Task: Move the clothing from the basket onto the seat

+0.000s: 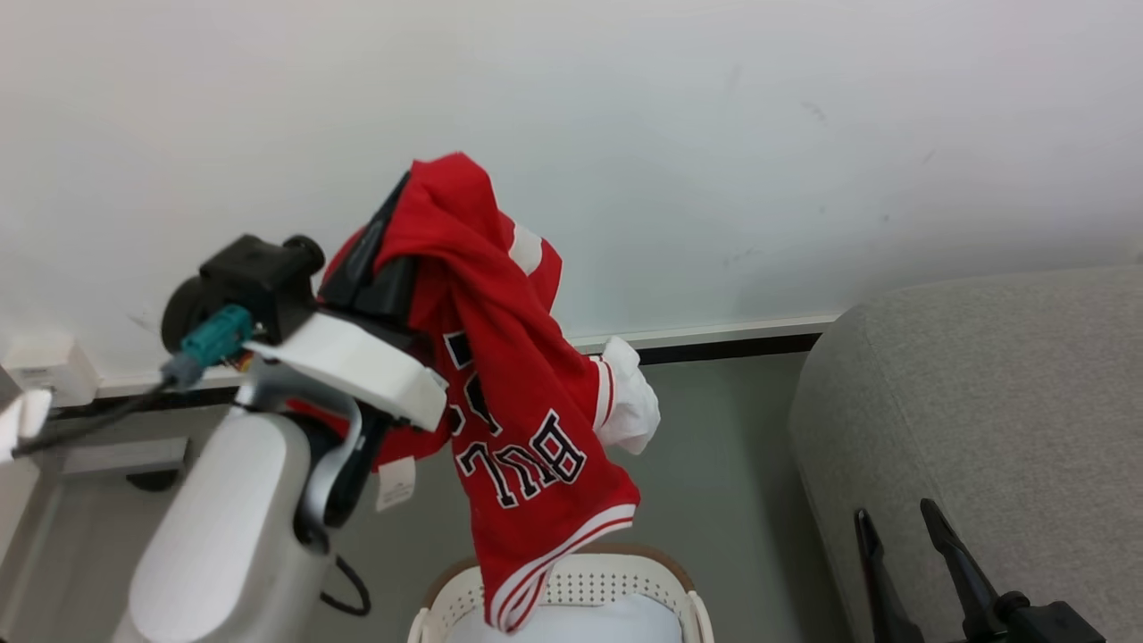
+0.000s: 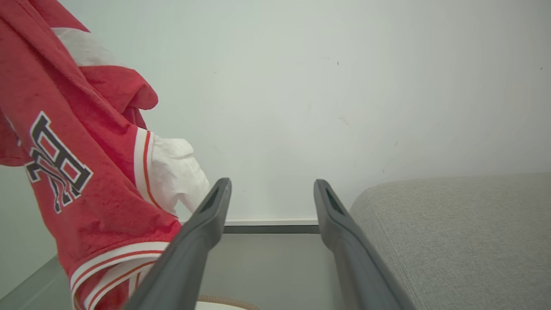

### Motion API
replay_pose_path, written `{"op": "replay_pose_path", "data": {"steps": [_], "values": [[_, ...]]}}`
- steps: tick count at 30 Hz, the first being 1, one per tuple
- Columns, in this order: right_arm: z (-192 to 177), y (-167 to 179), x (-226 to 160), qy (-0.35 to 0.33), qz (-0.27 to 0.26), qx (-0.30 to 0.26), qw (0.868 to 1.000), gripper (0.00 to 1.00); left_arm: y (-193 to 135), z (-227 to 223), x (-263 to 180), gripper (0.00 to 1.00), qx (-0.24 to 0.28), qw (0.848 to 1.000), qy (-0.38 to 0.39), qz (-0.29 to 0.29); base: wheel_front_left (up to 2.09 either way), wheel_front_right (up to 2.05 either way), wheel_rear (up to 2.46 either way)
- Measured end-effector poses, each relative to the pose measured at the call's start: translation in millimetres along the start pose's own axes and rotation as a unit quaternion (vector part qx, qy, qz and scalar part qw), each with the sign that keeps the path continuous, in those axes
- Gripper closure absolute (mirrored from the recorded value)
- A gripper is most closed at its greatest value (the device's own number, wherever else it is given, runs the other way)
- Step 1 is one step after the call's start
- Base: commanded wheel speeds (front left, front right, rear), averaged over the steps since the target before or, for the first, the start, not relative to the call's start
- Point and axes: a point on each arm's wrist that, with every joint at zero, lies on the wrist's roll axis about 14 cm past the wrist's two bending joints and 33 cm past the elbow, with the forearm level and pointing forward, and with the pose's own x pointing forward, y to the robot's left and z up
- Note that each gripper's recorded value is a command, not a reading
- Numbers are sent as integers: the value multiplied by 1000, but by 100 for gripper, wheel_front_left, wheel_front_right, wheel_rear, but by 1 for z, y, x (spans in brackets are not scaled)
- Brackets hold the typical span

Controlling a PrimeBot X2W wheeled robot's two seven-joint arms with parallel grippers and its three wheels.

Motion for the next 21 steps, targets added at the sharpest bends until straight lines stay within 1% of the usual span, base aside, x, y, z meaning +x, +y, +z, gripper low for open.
{"op": "replay_pose_path", "data": {"steps": [10,21], "values": [[6,-6,-9,-10,-12,3,1000,0,0,39,24,100,15,999,-32,-12,0,0,0],[4,-13,-16,-6,-25,3,1000,0,1,29,26,100,11,1000,-19,-11,0,0,0]]}}
